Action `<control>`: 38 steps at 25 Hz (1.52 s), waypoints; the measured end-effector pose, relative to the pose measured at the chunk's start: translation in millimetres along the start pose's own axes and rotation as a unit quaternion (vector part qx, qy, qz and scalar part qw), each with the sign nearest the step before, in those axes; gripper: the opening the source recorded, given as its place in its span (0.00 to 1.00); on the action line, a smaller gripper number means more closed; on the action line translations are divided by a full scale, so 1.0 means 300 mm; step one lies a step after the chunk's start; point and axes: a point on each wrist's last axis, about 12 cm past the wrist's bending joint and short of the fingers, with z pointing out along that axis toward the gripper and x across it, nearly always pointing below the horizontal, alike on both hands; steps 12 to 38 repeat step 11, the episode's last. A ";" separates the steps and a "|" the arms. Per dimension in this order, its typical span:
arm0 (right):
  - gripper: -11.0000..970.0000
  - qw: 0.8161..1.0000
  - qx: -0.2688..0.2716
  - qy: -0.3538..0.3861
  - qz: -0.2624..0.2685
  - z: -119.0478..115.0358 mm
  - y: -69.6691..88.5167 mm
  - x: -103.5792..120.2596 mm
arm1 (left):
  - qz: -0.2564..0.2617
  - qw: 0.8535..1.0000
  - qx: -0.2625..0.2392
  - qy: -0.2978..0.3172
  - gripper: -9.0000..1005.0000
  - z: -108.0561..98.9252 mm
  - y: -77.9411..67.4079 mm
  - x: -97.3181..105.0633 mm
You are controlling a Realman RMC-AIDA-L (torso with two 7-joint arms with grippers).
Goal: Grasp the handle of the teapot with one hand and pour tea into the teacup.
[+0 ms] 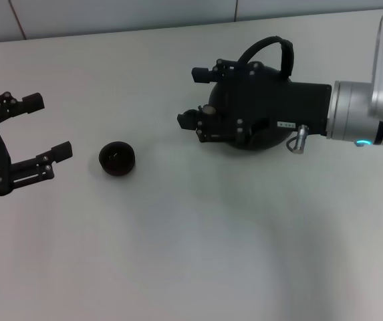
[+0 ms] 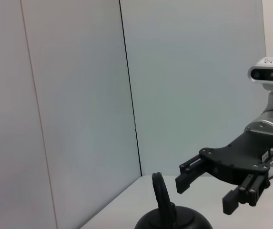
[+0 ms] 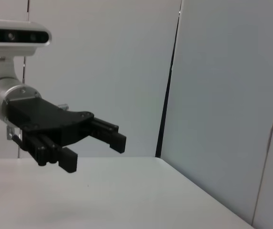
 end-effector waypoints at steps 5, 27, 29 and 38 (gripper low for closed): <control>0.78 1.000 0.000 0.004 0.001 -0.001 0.008 0.010 | 0.001 1.000 -0.001 0.001 0.81 0.003 0.004 -0.001; 0.78 1.000 0.001 0.004 0.005 -0.005 0.014 0.017 | 0.001 1.000 -0.001 0.002 0.81 0.002 0.005 -0.001; 0.78 1.000 0.001 0.004 0.005 -0.005 0.014 0.017 | 0.001 1.000 -0.001 0.002 0.81 0.002 0.005 -0.001; 0.78 1.000 0.001 0.004 0.005 -0.005 0.014 0.017 | 0.001 1.000 -0.001 0.002 0.81 0.002 0.005 -0.001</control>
